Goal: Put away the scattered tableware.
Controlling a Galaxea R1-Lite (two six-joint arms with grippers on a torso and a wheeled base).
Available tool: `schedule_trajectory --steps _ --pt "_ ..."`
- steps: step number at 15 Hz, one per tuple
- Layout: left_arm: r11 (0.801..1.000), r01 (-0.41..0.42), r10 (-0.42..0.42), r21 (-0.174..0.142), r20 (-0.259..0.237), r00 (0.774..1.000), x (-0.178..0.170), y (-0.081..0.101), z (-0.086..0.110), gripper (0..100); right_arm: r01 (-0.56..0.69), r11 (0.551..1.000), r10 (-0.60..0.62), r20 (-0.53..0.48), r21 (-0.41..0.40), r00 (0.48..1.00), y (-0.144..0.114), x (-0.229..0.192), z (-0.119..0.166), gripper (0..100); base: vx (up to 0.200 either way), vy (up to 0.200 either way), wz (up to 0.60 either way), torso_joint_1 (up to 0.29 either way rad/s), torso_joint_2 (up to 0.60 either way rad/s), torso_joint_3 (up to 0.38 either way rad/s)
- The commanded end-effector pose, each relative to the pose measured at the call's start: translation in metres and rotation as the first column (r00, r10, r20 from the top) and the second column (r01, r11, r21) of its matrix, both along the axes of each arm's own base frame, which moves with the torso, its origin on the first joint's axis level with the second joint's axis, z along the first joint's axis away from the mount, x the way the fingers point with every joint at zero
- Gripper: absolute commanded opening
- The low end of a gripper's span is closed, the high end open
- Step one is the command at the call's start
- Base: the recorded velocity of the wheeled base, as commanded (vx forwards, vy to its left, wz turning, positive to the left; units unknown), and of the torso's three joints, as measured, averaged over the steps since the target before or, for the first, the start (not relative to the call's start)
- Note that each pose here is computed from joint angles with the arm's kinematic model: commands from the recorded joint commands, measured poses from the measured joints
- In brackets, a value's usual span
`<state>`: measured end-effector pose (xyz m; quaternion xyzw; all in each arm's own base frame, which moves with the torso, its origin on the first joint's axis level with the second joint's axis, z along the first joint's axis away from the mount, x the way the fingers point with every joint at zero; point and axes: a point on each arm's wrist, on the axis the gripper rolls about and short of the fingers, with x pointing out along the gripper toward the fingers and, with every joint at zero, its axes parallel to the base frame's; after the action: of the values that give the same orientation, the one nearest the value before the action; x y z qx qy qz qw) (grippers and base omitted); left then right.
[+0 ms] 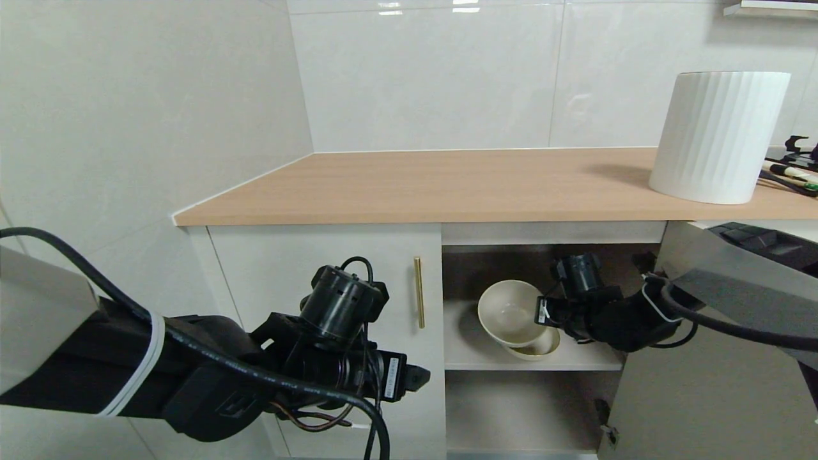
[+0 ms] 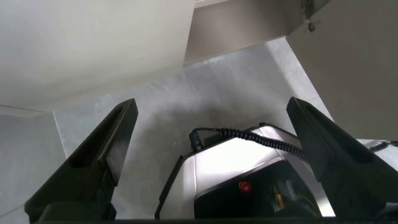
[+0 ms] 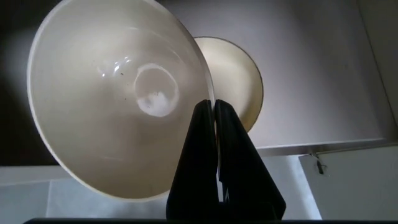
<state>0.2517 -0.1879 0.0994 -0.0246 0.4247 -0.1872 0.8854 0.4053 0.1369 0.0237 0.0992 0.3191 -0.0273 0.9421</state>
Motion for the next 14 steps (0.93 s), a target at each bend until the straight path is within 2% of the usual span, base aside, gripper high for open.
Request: schedule_trajectory --steps 1,4,14 --pt "1.000 0.001 -0.001 0.001 0.001 1.000 0.000 0.000 0.000 100 0.013 1.000 -0.013 -0.011 -0.008 1.000 -0.005 0.004 -0.007 0 0.000 0.000 0.00 0.000 0.00 0.000" --pt "1.000 -0.001 0.001 0.001 0.001 1.000 0.000 0.000 0.000 100 0.027 1.000 -0.027 -0.026 -0.013 0.999 -0.009 0.009 -0.017 0 0.000 0.000 0.00 0.000 0.00 0.000" --pt "1.000 -0.005 0.005 0.003 0.005 1.000 0.000 0.000 0.000 100 0.050 0.999 -0.051 -0.029 -0.021 0.998 -0.020 0.018 -0.022 0 0.000 0.000 0.00 0.000 0.00 0.000"
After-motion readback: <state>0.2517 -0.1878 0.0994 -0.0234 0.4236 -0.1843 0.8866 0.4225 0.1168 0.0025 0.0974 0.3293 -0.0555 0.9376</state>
